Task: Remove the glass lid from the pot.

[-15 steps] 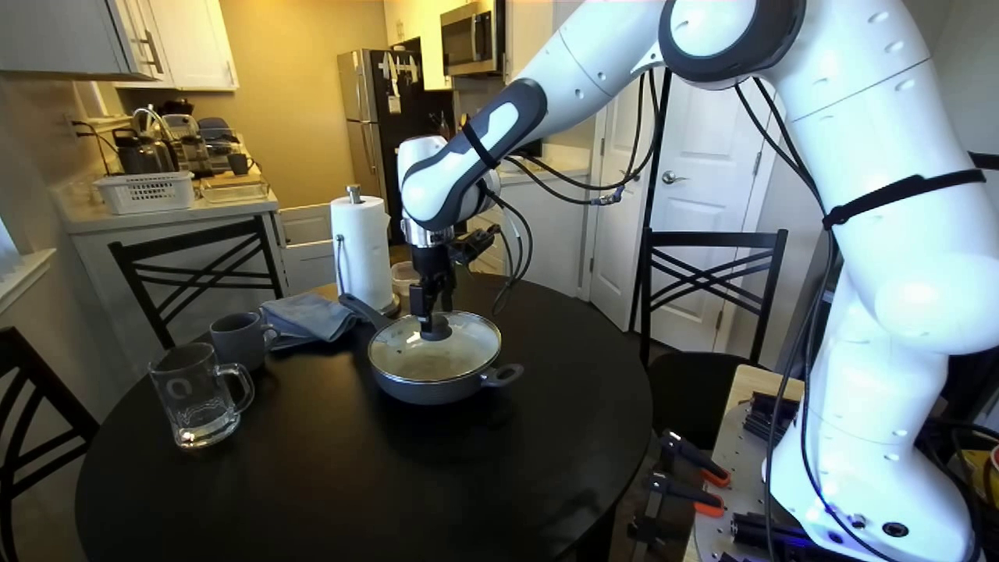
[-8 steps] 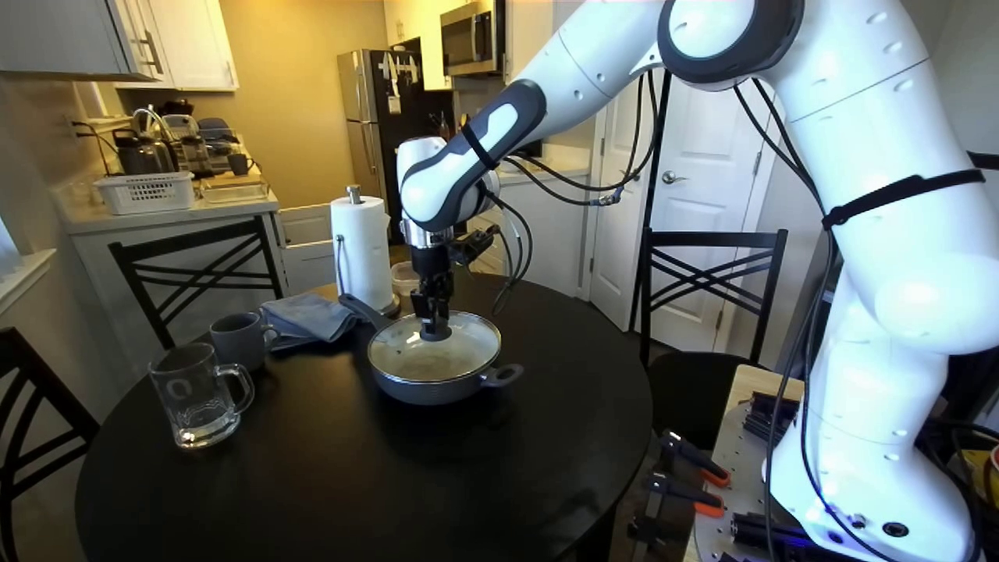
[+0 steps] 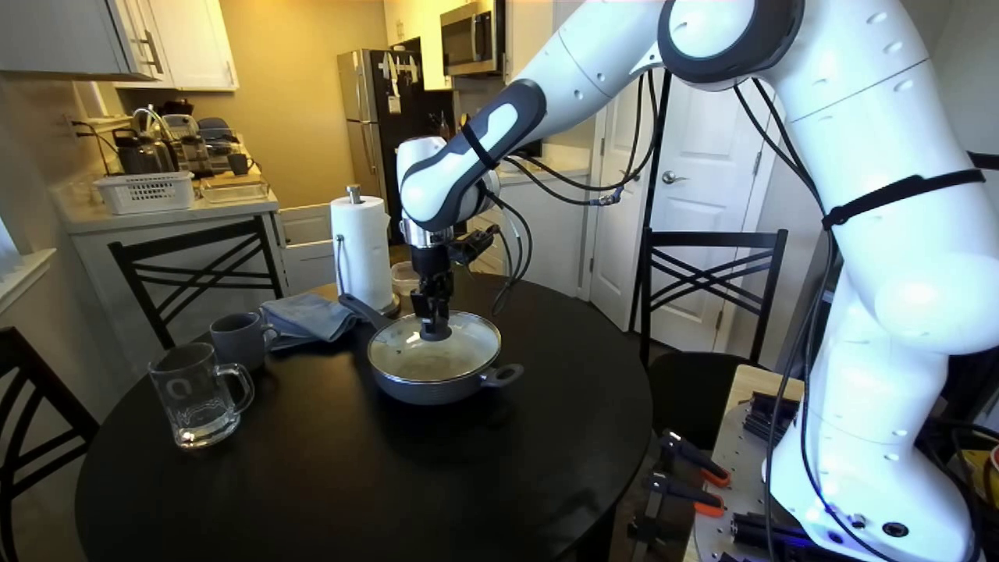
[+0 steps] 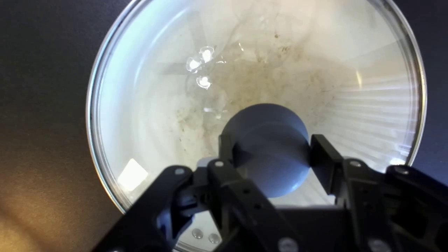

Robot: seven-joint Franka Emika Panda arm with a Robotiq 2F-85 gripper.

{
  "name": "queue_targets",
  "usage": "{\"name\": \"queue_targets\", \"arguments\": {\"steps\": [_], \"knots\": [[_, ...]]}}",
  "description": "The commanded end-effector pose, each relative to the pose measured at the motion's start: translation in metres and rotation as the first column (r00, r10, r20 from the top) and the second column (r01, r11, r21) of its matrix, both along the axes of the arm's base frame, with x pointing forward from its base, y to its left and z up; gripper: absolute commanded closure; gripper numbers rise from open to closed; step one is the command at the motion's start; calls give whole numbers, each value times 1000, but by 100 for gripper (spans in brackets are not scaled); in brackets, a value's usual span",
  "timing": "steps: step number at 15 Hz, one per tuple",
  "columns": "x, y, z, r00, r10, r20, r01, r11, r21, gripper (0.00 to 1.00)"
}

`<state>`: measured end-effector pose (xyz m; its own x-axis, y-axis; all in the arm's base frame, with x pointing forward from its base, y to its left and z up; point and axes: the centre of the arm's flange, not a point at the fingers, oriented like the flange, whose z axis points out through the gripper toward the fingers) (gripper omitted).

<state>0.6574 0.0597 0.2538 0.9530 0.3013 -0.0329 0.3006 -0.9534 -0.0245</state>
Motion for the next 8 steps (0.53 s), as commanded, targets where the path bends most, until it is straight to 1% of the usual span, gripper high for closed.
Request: {"name": "queue_targets", "arguments": {"steps": [1,5,8], "knots": [[-1,11,24,999,42,6,-42,999,11,68],[-4,27,46,998,61,18,-61,998,-6,68],[-4,33,55,998,62,0,-62,998,-5,68]]}}
